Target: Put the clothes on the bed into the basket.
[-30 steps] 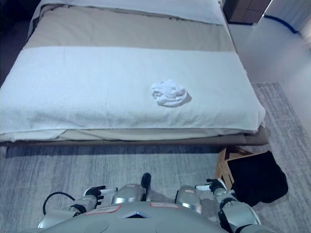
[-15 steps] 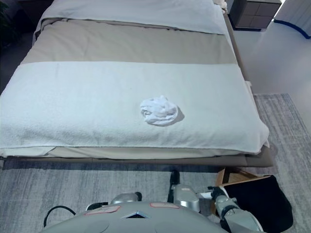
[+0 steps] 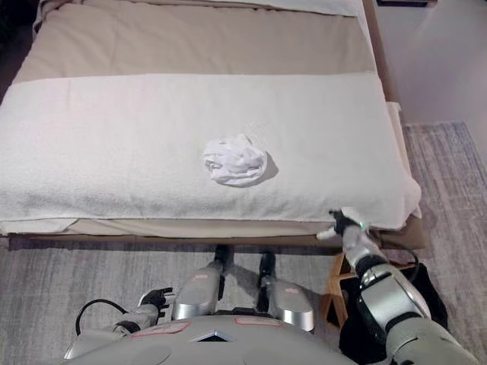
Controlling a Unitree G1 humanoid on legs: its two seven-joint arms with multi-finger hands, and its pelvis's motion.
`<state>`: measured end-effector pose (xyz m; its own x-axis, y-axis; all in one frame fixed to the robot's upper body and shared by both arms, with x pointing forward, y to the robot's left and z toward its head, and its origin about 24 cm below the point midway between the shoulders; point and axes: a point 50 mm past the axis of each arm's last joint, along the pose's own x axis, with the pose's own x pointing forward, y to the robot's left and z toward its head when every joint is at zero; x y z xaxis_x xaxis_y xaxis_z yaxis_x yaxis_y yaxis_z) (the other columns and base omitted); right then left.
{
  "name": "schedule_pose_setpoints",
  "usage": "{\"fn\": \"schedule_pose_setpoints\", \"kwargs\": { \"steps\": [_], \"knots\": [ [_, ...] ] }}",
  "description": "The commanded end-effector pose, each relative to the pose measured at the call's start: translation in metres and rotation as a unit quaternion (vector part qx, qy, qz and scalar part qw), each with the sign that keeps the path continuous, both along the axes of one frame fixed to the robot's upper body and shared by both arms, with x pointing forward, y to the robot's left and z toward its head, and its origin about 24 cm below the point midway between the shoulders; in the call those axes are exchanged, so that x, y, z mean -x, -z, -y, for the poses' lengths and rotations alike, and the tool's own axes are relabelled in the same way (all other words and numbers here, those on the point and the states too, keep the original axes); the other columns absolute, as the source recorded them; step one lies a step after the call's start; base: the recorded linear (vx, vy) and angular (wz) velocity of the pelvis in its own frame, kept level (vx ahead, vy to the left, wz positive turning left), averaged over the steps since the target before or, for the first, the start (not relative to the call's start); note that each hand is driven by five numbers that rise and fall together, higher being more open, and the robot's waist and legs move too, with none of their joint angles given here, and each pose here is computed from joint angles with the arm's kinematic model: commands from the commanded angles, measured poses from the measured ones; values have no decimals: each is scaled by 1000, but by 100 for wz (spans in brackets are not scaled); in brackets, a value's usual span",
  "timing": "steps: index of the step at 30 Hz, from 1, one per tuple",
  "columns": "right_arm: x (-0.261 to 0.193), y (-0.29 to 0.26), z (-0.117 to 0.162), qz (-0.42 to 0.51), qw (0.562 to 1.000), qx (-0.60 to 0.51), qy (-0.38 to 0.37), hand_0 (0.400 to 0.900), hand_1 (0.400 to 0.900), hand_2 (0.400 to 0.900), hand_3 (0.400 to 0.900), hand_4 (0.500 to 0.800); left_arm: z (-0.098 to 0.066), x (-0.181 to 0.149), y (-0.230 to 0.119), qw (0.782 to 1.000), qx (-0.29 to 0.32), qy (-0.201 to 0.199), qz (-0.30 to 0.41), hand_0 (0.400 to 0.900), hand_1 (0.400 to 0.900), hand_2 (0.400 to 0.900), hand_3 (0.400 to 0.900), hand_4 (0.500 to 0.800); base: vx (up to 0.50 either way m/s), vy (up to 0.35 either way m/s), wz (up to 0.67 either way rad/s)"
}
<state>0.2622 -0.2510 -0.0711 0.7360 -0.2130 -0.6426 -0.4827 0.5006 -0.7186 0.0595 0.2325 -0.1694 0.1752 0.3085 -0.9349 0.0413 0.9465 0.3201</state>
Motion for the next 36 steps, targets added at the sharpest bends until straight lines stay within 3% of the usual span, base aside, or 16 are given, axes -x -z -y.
{"fn": "schedule_pose_setpoints", "kwargs": {
  "steps": [1, 6, 13, 22, 30, 36],
  "knots": [
    [-68, -69, -26, 141, 986, 20, -84, 900, 900, 900, 900, 800, -15, 6, -3, 999, -42, -5, 0, 900, 900, 900, 900, 800, 61, 128, -22],
    [-105, -114, -73, 215, 968, 2, -132, 900, 900, 900, 900, 800, -13, 1, -4, 999, -46, -11, 5, 900, 900, 900, 900, 800, 0, 48, -1],
    [-138, -166, -80, 264, 956, 34, -120, 900, 900, 900, 900, 800, -23, -17, -9, 997, -65, -18, 30, 900, 900, 900, 900, 800, -42, 4, 22],
    [-153, -198, -115, 295, 945, 32, -135, 900, 900, 900, 900, 800, -39, -46, -21, 993, -94, -27, 69, 900, 900, 900, 900, 800, -22, -7, 29],
    [-157, -208, -92, 293, 949, 56, -100, 900, 900, 900, 900, 800, -39, -65, -27, 989, -88, -46, 111, 900, 900, 900, 900, 800, -28, -19, 26],
    [-156, -204, -88, 281, 955, 50, -82, 900, 900, 900, 900, 800, -29, -79, -29, 987, -75, -44, 137, 900, 900, 900, 900, 800, -23, 5, 9]
  ]
}}
